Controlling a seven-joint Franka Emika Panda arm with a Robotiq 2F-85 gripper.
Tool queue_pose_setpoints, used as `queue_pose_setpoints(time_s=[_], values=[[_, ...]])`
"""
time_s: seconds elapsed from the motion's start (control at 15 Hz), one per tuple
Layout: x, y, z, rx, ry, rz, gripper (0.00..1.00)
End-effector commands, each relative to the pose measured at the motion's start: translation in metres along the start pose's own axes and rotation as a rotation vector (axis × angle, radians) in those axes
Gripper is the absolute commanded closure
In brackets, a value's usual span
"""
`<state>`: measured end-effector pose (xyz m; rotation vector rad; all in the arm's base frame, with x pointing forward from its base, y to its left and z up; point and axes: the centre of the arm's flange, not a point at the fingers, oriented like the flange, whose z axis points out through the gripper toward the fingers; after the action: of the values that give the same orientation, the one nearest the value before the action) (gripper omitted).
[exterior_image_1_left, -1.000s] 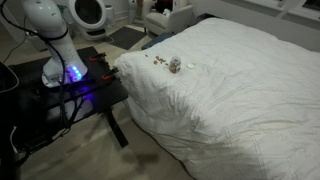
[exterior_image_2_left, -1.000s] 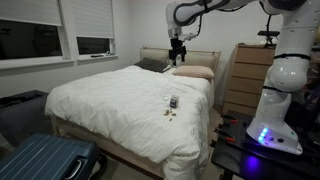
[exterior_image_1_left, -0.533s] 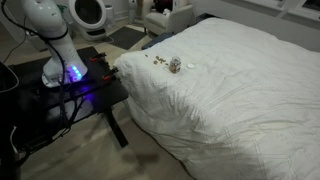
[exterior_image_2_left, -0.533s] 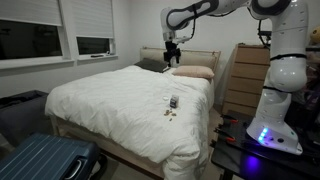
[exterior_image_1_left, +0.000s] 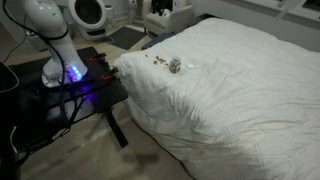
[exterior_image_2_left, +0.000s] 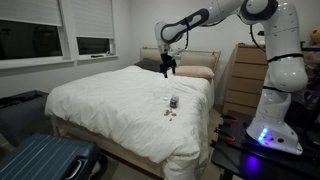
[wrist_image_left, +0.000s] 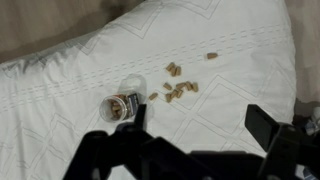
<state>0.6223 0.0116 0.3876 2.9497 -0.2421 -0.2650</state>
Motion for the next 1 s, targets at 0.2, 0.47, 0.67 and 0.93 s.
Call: queue_pose_setpoints(time_s=[0.2,0.47,0.67,0.93], values=[[-0.002,-0.025,0.039,0.010,0.101,0.022,0.00],[-0.007,-0.029,0.068,0.014,0.110,0.048,0.00],[-0.011,-0.028,0.088,0.025,0.110,0.088,0.00],[-0.020,-0.027,0.114,0.040,0.108,0.152,0.00]])
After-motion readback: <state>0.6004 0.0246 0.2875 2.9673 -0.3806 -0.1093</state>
